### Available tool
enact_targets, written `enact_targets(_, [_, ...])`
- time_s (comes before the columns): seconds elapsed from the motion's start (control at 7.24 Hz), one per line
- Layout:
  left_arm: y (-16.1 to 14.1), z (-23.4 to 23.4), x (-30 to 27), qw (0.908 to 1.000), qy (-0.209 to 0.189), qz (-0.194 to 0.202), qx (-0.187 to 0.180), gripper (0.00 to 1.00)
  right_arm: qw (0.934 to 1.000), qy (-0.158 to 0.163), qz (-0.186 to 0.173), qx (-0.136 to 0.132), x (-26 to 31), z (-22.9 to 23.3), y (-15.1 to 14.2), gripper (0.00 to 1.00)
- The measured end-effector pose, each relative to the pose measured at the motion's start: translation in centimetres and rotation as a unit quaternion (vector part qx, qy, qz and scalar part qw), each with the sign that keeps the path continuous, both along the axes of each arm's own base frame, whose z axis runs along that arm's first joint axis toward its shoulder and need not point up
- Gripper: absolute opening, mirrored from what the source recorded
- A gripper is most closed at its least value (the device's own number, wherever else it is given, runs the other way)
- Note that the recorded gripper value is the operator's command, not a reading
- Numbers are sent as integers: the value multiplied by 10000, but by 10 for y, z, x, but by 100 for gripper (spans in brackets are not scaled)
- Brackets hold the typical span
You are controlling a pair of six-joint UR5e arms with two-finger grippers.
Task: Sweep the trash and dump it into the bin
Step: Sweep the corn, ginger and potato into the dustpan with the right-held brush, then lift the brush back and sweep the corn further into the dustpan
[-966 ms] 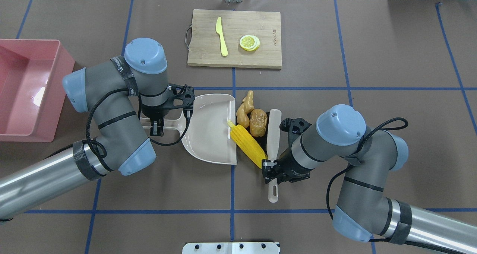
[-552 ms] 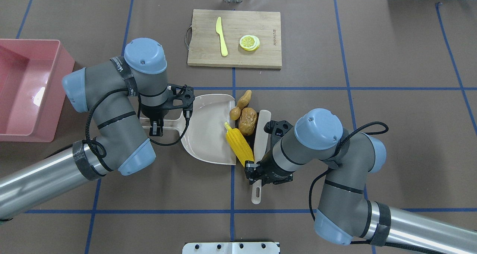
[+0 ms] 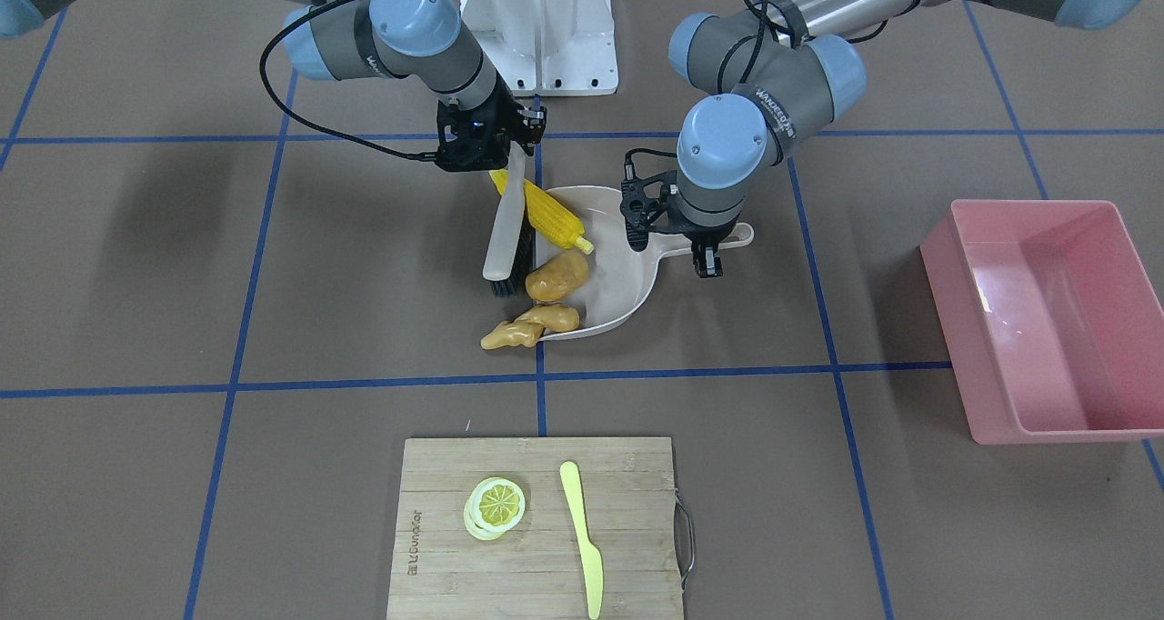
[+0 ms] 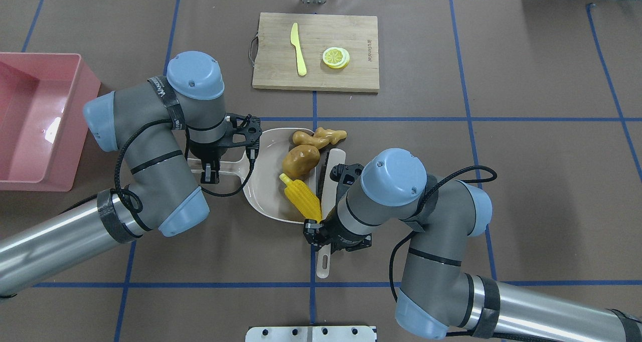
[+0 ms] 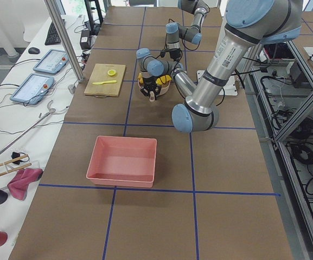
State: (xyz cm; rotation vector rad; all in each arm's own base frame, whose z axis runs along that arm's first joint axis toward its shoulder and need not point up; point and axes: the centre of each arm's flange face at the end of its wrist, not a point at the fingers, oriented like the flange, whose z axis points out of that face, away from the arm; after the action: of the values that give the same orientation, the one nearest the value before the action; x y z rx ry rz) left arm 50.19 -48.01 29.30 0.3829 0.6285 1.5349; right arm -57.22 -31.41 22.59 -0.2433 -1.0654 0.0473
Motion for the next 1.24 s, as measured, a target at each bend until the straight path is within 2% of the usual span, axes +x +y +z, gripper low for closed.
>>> enact_targets(0.41, [0, 0, -1, 10000, 1, -3, 1, 0, 9999, 15, 39, -105, 4, -10, -3, 0])
enact_targets(0.83, [0, 1, -1, 10000, -1, -4, 0, 0, 9993, 212, 187, -249, 64, -10, -28, 0])
enact_targets(1.1, [-1, 1, -1, 10000, -1, -6, -1, 0, 9982, 366, 420, -237, 103, 13, -53, 0])
enact_targets(1.24, [-1, 2, -1, 10000, -8, -6, -5, 0, 9976, 472, 497, -138, 116, 28, -69, 0])
